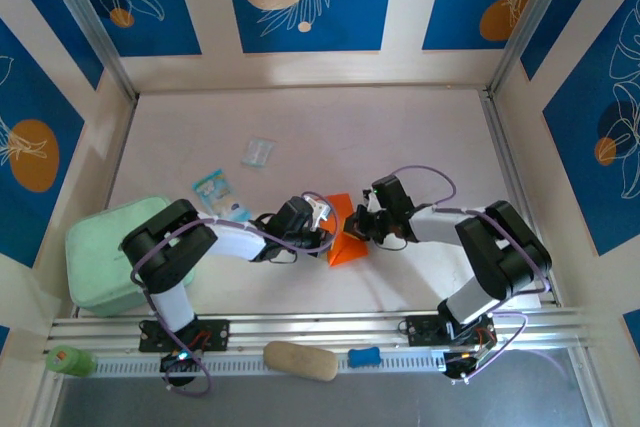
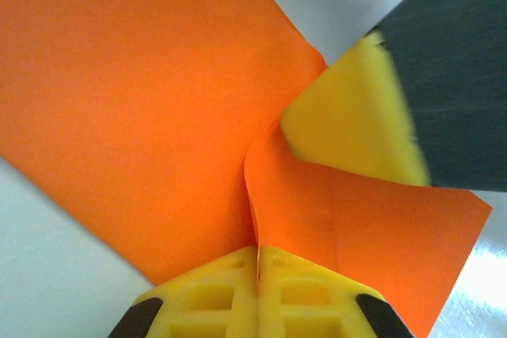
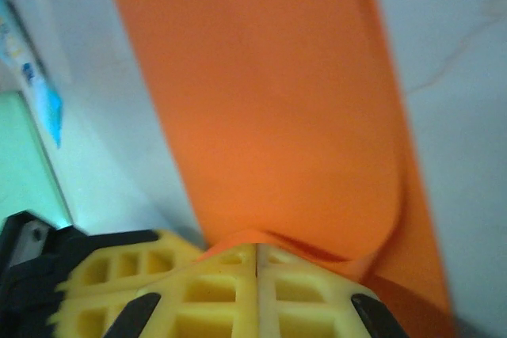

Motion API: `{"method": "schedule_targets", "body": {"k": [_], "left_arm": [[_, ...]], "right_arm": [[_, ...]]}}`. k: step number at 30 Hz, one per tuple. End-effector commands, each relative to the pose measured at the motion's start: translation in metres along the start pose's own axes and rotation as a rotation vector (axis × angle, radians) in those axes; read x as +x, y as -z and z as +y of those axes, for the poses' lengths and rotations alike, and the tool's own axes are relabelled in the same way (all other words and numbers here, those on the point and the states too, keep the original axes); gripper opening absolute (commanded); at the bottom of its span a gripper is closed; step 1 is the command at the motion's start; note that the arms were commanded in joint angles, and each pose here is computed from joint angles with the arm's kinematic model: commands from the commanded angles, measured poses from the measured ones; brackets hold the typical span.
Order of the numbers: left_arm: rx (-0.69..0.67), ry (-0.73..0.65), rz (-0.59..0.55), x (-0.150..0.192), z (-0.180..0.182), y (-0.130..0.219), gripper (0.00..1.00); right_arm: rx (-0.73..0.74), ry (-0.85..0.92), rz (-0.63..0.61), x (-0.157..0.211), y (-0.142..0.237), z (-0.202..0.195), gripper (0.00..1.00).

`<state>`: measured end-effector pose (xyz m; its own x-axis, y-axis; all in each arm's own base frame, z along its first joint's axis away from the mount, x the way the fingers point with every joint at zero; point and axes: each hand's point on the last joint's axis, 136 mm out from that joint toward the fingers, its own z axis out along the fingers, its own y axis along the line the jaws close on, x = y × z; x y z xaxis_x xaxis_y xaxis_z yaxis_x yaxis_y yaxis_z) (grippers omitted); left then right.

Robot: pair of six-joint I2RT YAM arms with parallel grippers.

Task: Fold a paper plane with a square sheet of paper (pick it up from the middle)
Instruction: Fold the triangle a second time at the center of the table.

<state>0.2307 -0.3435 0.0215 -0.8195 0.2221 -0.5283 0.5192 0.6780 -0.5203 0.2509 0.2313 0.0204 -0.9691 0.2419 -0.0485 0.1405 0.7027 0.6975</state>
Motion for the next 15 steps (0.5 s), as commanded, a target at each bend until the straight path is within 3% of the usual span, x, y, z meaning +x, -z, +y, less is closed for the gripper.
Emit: {"method": "schedule_targets", "body": {"k": [1,10,15], "left_arm": [[-0.065,0.04,0.121,0.032,0.022,-0.003,0.0],[-0.07,0.038,0.13,0.033,0.022,-0.003,0.0],[-0.066,0.038,0.13,0.033,0.021,-0.003,0.0]], "right_arm": [[0.079,-0.059,0.03,0.015,-0.007,-0.033,0.0],[-0.02,0.005,-0.002,-0.005,0.015,0.008,0.0],[0.025,-0.027,0.001,-0.009,0.008,-0.016,0.0]]}}
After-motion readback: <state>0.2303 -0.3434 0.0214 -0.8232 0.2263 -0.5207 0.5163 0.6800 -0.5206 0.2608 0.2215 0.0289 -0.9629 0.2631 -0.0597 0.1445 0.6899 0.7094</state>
